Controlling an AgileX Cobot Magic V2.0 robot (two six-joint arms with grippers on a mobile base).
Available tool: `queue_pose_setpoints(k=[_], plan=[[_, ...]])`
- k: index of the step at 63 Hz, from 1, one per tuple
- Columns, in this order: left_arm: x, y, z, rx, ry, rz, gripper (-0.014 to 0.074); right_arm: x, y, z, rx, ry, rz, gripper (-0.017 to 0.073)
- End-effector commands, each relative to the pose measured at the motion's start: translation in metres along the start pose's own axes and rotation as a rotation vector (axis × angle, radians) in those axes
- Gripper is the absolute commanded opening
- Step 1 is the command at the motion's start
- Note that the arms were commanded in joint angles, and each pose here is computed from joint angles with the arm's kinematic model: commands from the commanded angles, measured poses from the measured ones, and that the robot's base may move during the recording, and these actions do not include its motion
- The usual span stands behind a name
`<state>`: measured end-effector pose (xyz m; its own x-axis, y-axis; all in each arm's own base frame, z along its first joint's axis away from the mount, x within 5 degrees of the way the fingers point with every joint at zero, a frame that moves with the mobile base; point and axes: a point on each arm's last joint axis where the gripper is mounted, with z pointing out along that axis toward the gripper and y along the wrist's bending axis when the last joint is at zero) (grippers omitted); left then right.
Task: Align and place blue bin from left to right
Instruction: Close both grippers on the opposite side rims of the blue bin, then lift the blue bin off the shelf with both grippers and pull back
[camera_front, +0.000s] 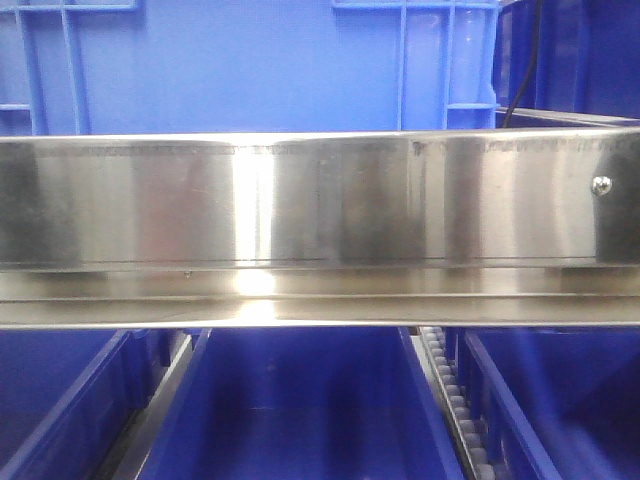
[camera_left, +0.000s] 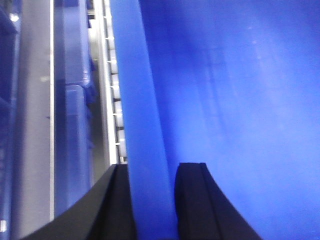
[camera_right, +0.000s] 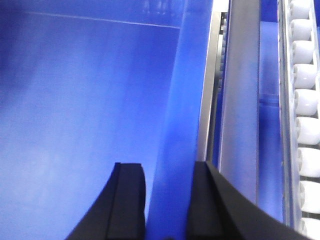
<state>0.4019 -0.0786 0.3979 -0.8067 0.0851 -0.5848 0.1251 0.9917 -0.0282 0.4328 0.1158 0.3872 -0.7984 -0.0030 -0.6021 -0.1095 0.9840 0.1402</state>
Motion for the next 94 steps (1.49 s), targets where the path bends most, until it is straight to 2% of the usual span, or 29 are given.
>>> queue_pose_setpoints(k=[1,7,16,26,40,48,74,94], plan=[[-0.003,-0.011,-0.006,0.102,-0.029,-0.026,-0.0111,-0.001,0.007,-0.005,-0.072,-0.008,0.003,-0.0154],[-0.005,-0.015,-0.011,0.145,-0.042,-0.04,-0.0111,-0.001,0.012,-0.011,-0.125,-0.009,0.02,-0.0154],[-0.012,-0.02,-0.03,0.203,-0.091,-0.052,-0.0111,-0.002,0.014,-0.026,-0.147,-0.034,0.023,-0.0154],[-0.02,-0.021,-0.058,0.226,-0.178,-0.049,-0.0111,-0.003,0.015,-0.048,-0.157,-0.078,0.02,-0.0154],[-0.029,-0.023,-0.086,0.263,-0.276,-0.046,-0.0111,-0.01,0.02,-0.09,-0.216,-0.223,0.028,-0.0154],[-0.029,-0.028,-0.088,0.317,-0.273,-0.057,-0.0111,-0.012,0.02,-0.103,-0.228,-0.274,0.029,-0.0154],[-0.028,-0.033,-0.09,0.384,-0.266,-0.07,-0.0111,-0.02,0.022,-0.117,-0.255,-0.384,0.035,-0.0154],[-0.027,-0.032,-0.102,0.37,-0.292,-0.065,-0.0111,-0.023,0.025,-0.119,-0.302,-0.421,0.055,-0.0154]])
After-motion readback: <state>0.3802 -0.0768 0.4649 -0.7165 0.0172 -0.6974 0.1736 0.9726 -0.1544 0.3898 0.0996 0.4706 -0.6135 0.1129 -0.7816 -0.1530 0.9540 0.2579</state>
